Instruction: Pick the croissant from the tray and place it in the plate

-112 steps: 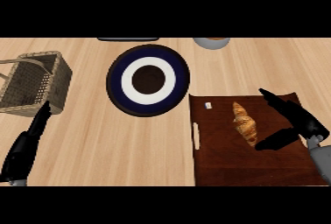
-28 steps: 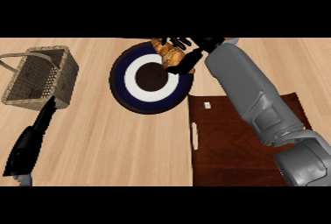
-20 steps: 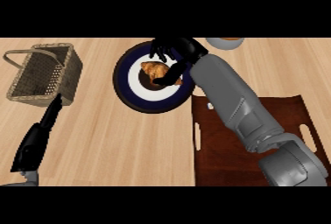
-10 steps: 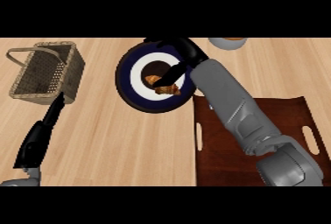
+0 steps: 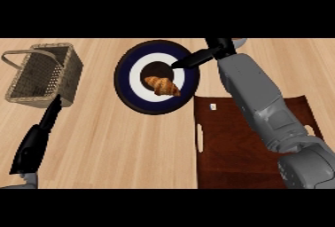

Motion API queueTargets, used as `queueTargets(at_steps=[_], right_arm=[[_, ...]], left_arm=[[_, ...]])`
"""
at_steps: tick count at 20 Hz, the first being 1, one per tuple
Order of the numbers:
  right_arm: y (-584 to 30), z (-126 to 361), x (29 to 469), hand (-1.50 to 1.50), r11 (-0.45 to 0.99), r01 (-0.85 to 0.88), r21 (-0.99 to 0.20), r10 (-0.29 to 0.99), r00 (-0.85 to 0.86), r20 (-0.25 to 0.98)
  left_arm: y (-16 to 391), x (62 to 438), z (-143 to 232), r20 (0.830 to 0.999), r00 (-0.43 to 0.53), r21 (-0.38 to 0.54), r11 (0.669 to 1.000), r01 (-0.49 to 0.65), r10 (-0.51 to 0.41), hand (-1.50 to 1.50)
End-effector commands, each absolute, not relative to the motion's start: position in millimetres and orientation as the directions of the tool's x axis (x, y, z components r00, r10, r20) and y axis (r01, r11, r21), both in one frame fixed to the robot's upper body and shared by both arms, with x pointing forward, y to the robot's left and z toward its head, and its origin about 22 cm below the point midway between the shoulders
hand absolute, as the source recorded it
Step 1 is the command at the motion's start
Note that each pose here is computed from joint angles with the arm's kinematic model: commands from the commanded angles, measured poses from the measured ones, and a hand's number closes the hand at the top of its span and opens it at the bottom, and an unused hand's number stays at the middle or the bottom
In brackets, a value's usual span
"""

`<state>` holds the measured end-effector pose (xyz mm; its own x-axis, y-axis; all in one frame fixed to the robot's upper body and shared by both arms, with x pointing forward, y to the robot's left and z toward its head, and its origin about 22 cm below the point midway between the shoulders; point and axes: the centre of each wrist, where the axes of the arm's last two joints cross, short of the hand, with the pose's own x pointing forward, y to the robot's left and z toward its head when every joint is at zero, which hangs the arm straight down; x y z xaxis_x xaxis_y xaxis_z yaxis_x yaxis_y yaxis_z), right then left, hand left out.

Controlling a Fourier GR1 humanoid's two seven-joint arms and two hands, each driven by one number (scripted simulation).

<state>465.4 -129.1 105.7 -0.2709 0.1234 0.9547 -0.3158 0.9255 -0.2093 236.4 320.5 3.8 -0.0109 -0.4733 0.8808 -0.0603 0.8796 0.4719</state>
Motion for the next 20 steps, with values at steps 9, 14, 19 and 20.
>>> queueTargets(at_steps=[9, 14, 19, 20], right_arm=[[-245.3, 79.2, 456.8, -1.5, 0.962, -0.274, 0.019, -0.106, -0.305, 0.946], [-291.1, 84.7, 450.5, -1.5, 0.961, -0.274, -0.034, -0.069, -0.354, 0.933], [-308.2, 87.2, 447.2, -1.5, 0.964, -0.263, -0.037, -0.06, -0.352, 0.934], [-309.1, 89.2, 447.8, -1.5, 0.969, -0.244, -0.033, -0.055, -0.348, 0.936]], left_arm=[[311.7, 235.6, 4.6, 0.886, -0.032, 0.461, 0.887, -0.041, -0.462, 0.0], [306.9, 242.1, 3.2, 0.874, -0.034, 0.483, 0.875, -0.037, -0.484, 0.0], [313.1, 249.7, 17.4, 0.884, -0.067, 0.462, 0.887, -0.026, -0.463, 0.0], [303.7, 241.6, 9.3, 0.887, -0.062, 0.457, 0.889, -0.029, -0.458, 0.0]])
